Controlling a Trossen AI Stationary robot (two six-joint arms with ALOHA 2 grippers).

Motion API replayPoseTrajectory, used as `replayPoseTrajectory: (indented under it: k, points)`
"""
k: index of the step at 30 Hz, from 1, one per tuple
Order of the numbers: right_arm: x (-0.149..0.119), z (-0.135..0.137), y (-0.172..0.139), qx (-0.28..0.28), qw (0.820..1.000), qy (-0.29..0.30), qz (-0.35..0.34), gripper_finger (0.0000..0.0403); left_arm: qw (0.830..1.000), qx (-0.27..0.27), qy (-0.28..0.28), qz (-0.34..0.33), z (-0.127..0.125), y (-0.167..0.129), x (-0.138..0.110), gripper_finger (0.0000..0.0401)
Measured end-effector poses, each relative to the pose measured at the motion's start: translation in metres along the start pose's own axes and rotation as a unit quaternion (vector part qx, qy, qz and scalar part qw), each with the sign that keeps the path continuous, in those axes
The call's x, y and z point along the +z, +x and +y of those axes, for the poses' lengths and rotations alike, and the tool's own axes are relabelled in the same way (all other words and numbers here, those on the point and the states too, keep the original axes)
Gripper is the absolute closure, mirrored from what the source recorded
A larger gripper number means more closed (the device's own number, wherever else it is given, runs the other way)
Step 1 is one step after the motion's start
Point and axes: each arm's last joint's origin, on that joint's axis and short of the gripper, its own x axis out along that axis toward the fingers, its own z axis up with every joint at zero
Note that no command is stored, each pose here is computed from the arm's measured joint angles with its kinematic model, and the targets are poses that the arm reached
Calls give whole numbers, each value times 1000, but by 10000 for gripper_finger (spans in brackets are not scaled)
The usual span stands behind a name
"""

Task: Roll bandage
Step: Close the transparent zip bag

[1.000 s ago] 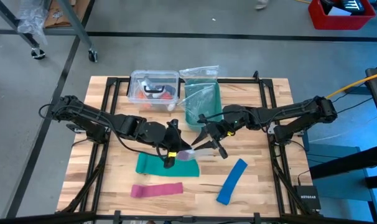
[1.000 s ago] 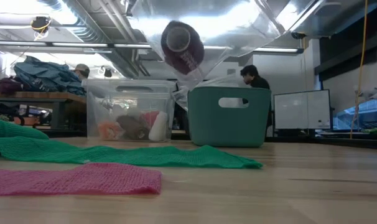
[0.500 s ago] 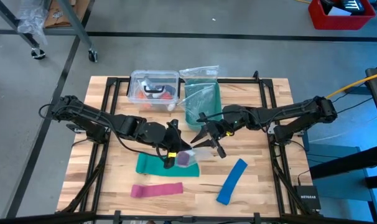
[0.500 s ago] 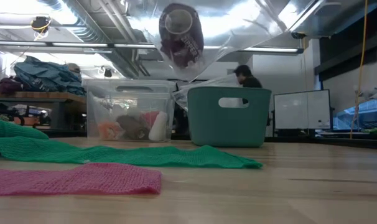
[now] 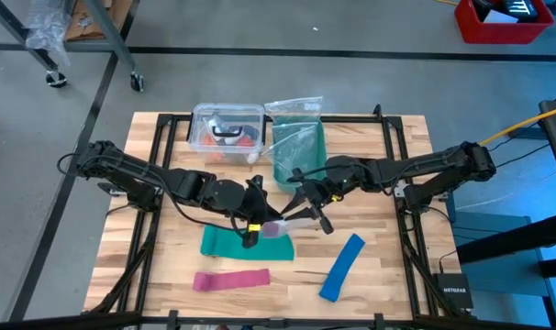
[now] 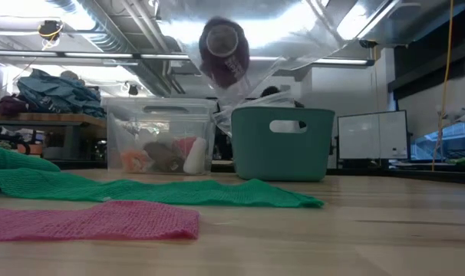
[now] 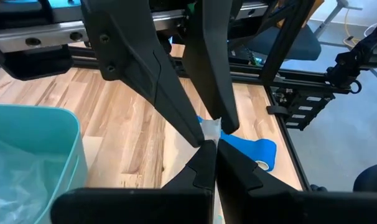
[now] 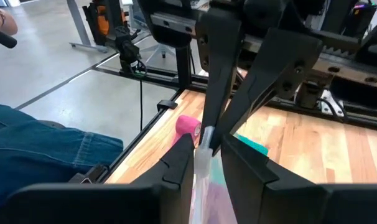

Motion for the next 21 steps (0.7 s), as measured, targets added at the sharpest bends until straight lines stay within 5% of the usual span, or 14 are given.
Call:
replayPoseTrajectory:
  k: [16, 21]
  points:
    - [-3, 0, 0, 1, 1000, 6, 16, 384, 1000, 0, 0, 0, 0, 0, 0, 401]
    - [-4, 0, 0, 5, 1000, 7, 18, 372, 1000, 0, 0, 0, 0, 0, 0, 401]
